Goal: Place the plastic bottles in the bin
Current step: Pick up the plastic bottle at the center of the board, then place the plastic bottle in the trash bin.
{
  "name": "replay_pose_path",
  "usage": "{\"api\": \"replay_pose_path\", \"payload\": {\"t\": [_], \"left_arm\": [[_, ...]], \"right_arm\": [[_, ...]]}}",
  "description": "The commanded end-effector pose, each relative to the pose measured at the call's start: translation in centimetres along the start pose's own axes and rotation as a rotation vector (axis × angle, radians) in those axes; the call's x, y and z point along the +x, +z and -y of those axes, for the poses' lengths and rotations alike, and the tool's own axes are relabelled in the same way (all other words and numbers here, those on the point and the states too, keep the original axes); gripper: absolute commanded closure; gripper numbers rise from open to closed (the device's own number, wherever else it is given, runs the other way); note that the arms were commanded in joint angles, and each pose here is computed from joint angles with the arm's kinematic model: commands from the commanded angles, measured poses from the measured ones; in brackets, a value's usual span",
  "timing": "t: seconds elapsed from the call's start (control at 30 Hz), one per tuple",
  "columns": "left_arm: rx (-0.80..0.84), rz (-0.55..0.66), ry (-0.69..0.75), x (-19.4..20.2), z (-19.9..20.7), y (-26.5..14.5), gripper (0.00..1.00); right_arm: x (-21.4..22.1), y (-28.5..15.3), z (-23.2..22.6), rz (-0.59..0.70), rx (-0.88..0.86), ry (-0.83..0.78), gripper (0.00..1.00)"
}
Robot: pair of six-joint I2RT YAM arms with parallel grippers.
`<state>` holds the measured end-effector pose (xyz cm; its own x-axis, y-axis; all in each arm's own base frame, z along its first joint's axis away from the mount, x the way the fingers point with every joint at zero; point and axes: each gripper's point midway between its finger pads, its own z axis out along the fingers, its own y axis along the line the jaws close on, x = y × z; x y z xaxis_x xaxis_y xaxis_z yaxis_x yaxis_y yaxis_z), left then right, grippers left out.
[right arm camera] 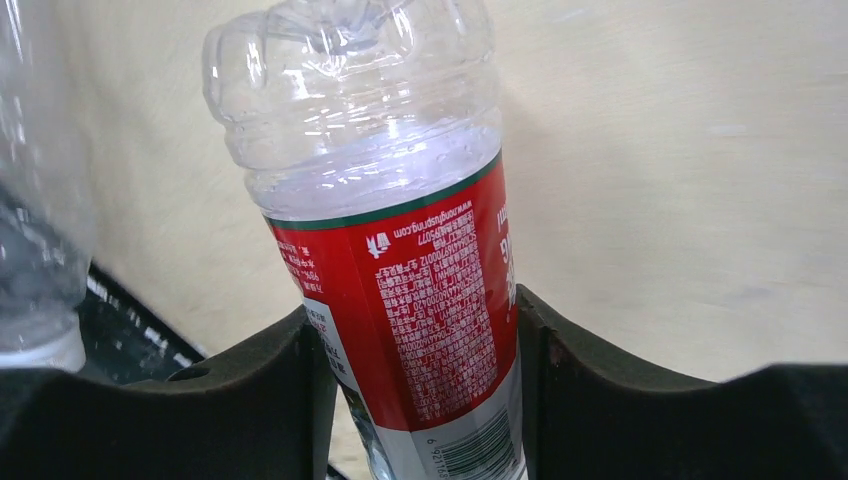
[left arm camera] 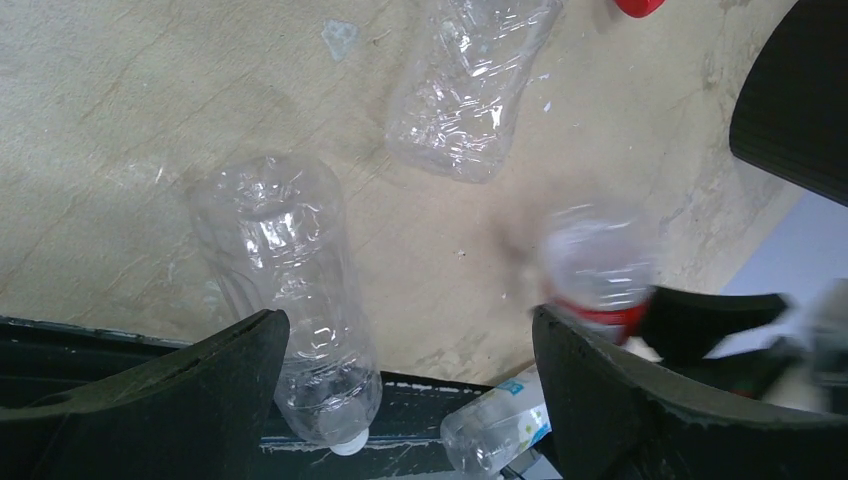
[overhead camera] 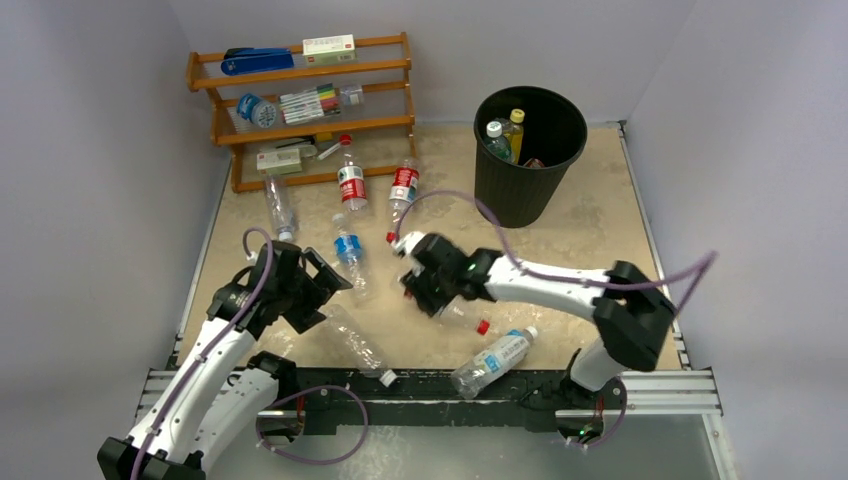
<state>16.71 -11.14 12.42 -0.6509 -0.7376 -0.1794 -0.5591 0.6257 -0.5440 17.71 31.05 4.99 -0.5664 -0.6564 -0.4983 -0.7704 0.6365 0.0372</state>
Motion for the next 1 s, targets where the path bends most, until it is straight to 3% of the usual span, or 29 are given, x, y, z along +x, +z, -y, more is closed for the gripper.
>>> {"api": "replay_pose_path", "payload": {"t": [0.0,0.23,0.4,0.6,0.83,0.9,0.97], "left_arm": [[0.025,-0.005,0.001,-0.2,0.9,0.0,0.08],[-0.002,-0.017,0.047,-0.6,1.6,-0.6,0.08],[-0.033,-0.034,0.056,-0.1,0.7,-0.5,0.08],[-0.008,-0.034,0.049,0.6,1.6,0.8,0.08],[-0.027,-0.053,0.140,3.8,4.1,3.7,0.08],[-0.045,-0.057,0.169,4.4,4.1,4.2,0.08],[-0.056,-0.050,0.181,4.7,3.9,4.5,0.08]], "right_arm": [[-10.5,-8.9,7.2,0.352,0.110,0.106,0.54],[-22.0,-25.6,19.1,0.767,0.381,0.235,0.55],[-26.1,-34.6,26.2,0.986,0.543,0.288,0.54],[-27.4,-36.6,34.5,1.072,0.666,0.308,0.52],[-26.7,-33.3,39.5,1.041,0.665,0.327,0.50],[-26.3,-31.8,40.1,1.014,0.653,0.335,0.45],[-25.7,-30.3,40.4,0.980,0.638,0.345,0.32]]}}
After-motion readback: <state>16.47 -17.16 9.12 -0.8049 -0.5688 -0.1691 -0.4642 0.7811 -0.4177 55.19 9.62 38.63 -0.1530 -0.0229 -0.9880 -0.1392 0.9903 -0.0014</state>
